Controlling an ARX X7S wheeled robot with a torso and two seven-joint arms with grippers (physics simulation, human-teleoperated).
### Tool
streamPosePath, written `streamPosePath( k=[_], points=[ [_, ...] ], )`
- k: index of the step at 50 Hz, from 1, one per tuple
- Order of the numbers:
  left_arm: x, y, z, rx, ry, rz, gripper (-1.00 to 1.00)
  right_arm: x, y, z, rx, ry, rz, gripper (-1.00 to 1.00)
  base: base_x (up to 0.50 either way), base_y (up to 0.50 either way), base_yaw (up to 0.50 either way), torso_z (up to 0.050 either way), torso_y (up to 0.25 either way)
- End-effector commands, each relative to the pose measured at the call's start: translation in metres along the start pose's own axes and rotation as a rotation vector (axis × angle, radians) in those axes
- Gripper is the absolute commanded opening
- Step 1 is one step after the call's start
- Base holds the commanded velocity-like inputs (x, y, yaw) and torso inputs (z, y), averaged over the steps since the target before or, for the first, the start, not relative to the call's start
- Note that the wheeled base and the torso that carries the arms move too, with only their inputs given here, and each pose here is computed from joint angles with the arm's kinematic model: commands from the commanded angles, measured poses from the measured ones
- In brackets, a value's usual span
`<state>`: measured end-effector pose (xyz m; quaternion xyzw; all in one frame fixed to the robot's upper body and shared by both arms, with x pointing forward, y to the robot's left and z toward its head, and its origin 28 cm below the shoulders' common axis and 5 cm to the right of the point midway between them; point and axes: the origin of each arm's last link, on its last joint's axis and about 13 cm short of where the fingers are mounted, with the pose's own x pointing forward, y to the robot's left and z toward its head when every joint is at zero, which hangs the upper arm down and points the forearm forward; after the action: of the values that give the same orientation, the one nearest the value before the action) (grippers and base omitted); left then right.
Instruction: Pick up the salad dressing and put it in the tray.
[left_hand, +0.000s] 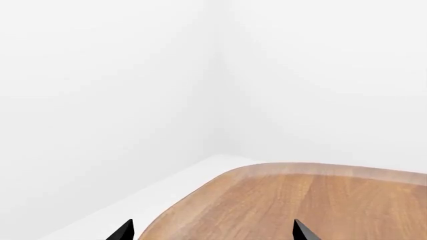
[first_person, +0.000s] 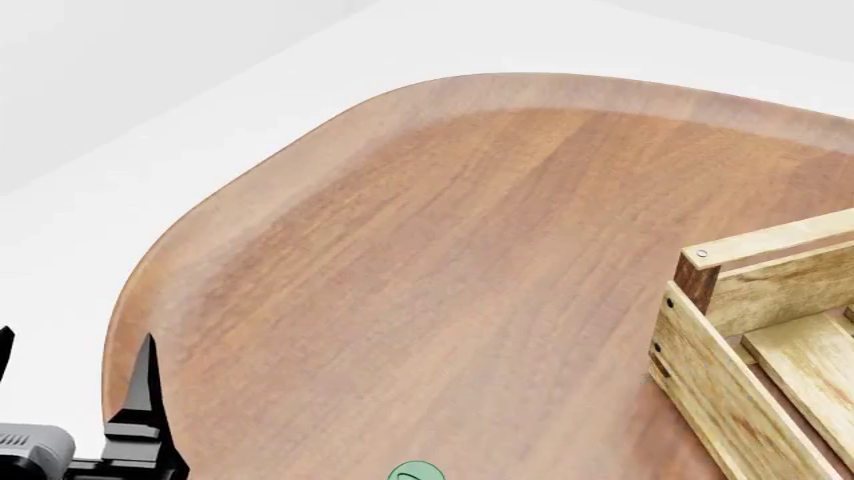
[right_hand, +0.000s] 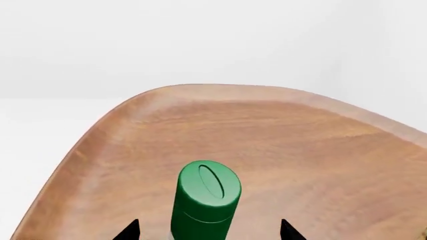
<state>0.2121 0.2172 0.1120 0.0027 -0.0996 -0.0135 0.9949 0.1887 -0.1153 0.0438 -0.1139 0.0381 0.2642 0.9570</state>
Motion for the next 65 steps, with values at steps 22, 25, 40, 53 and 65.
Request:
streamPosePath(
  k=[22, 25, 40, 53, 65],
  points=[
    [0.002, 0.000, 0.001, -0.005, 0.007, -0.007, 1.00, 0.036, -0.006, -0.012, 0.039, 0.042, -0.029, 1.00, 0.00, 0.00, 0.00, 0.000, 0.000],
    [0.001, 0.000, 0.000, -0.005, 0.006, -0.005, 1.00, 0.038, -0.004, -0.013, 0.047, 0.044, -0.008, 1.00, 0.00, 0.00, 0.00, 0.000, 0.000],
    [0.000, 0.001, -0.002, -0.006, 0.009, -0.002, 1.00, 0.046, 0.001, -0.018, 0.078, 0.057, 0.026, 1.00, 0.00, 0.00, 0.00, 0.000, 0.000],
    [-0.001, 0.002, -0.002, -0.009, 0.012, 0.001, 1.00, 0.047, 0.002, -0.023, 0.060, 0.053, -0.012, -1.00, 0.00, 0.00, 0.00, 0.000, 0.000],
    [-0.001, 0.001, -0.003, -0.006, 0.013, -0.002, 1.00, 0.042, -0.001, -0.011, 0.087, 0.027, -0.064, -1.00, 0.00, 0.00, 0.00, 0.000, 0.000]
  ],
)
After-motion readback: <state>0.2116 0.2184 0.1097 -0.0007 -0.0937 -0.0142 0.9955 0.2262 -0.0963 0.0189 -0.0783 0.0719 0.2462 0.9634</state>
